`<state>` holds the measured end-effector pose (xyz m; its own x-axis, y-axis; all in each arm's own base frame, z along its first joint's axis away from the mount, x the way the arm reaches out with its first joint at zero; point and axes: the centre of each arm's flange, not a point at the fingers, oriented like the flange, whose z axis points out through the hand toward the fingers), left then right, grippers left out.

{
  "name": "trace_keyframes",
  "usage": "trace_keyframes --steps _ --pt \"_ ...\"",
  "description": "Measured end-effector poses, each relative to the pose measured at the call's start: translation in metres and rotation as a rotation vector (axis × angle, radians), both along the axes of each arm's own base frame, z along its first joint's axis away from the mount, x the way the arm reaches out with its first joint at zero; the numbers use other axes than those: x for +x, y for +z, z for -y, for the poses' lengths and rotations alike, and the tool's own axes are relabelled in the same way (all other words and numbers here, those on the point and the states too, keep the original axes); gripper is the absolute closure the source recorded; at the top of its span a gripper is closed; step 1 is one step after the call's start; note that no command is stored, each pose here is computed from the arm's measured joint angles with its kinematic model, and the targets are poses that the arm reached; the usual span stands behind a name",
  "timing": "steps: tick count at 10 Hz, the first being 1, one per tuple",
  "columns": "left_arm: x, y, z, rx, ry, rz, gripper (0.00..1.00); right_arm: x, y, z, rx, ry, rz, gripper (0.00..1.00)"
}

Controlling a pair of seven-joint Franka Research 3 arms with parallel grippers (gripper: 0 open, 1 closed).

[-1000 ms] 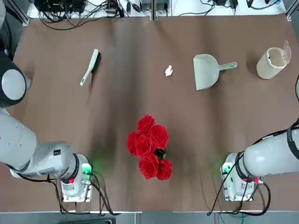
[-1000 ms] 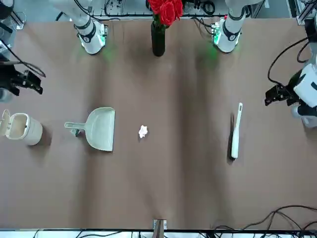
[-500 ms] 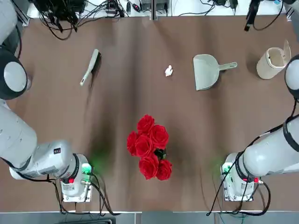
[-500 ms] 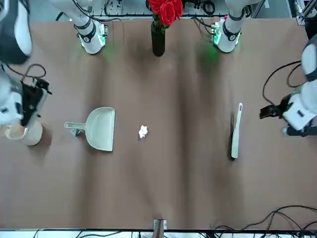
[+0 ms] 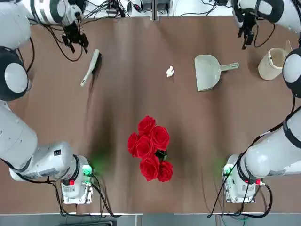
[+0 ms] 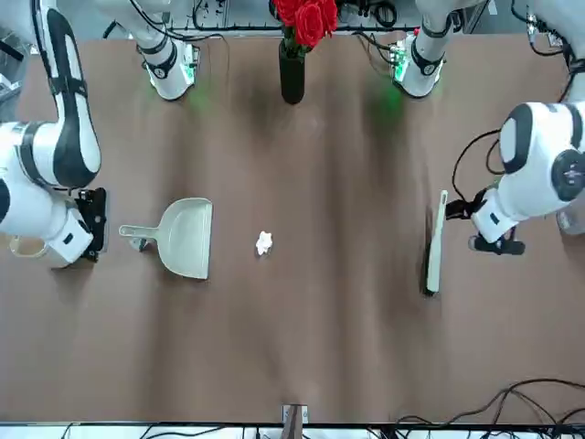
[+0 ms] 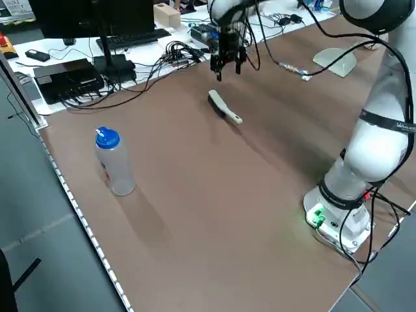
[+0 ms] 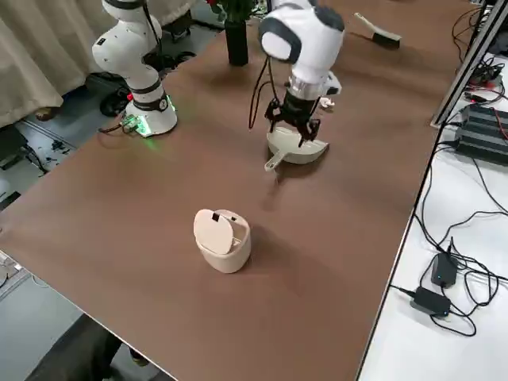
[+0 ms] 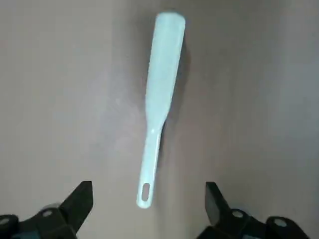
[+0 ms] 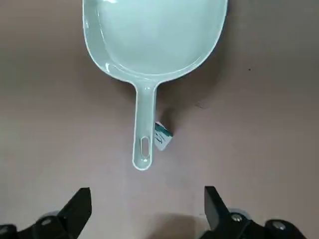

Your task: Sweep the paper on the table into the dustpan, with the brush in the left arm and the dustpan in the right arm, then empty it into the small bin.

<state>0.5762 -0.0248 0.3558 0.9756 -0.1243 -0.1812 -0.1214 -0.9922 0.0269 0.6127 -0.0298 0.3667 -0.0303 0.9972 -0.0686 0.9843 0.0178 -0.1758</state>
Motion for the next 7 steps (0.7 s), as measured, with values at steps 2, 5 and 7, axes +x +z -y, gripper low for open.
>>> trace_keyframes --steps 2,5,7 --pt "-0.012 -0.024 -0.001 0.024 -0.03 -0.018 0.02 -0.011 -0.04 -0.002 0.004 0.012 0.008 0.0" --pt "-0.016 -0.054 -0.003 0.047 -0.09 -0.031 0.07 -0.013 -0.086 -0.003 0.003 0.02 0.007 0.0" --pt "-0.024 -0.085 -0.003 0.044 -0.101 -0.049 0.08 -0.012 -0.109 -0.003 0.003 0.023 0.018 0.02"
